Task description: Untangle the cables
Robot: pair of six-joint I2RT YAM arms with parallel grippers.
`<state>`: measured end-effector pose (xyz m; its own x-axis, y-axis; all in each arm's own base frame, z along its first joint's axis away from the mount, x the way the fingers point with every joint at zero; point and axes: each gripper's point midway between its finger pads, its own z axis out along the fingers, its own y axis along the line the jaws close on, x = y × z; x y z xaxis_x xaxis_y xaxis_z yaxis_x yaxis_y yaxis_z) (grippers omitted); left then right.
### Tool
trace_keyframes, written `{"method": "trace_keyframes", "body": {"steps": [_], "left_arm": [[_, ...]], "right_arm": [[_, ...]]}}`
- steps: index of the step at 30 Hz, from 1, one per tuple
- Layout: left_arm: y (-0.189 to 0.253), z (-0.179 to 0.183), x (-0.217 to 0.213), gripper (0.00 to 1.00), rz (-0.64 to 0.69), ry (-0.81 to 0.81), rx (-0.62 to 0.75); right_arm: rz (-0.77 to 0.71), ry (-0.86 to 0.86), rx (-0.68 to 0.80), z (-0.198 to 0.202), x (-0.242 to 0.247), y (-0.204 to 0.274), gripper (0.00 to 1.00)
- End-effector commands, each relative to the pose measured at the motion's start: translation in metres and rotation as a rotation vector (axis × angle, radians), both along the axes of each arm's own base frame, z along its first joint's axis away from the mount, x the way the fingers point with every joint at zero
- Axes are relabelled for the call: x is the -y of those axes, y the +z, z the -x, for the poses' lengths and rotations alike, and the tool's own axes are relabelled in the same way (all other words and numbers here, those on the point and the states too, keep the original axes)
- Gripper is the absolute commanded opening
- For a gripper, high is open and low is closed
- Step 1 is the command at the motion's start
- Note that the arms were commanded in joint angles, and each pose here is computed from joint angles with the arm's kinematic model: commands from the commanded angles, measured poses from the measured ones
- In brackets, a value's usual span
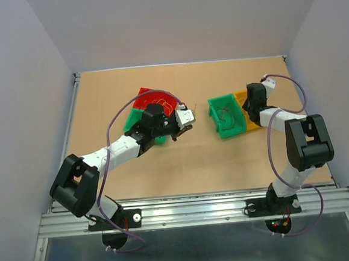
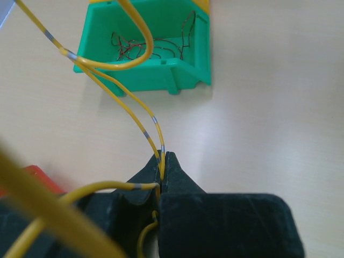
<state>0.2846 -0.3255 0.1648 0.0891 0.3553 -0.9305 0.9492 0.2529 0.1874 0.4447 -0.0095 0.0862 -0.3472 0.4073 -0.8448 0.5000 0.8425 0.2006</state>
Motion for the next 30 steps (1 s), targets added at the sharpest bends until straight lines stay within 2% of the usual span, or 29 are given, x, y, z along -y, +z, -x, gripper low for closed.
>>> {"method": "trace_keyframes", "body": {"steps": [1, 3, 11, 17, 28, 30], "left_arm": [[0.002, -0.012, -0.001, 0.00, -0.048, 0.040, -0.011], [-0.002, -0.018, -0.004, 0.00, -0.075, 0.062, -0.003], [-0.002, -0.032, -0.010, 0.00, -0.109, 0.114, 0.039], [0.017, -0.042, -0.020, 0.00, -0.134, 0.142, 0.097], [0.063, -0.062, -0.051, 0.00, -0.242, 0.193, 0.271], [0.056, -0.064, -0.058, 0.00, -0.280, 0.193, 0.253]], "right_arm": [[-0.026, 0.065, -0.073, -0.018, -0.012, -0.009, 0.01], [-0.029, 0.053, -0.141, -0.022, -0.011, -0.027, 0.01], [-0.031, 0.055, -0.231, -0.020, -0.013, -0.058, 0.01], [-0.012, 0.073, -0.201, -0.015, -0.012, -0.037, 0.04], [-0.033, 0.125, -0.125, -0.012, -0.020, 0.003, 0.36], [-0.034, 0.129, -0.110, -0.012, -0.020, 0.010, 0.41]]}}
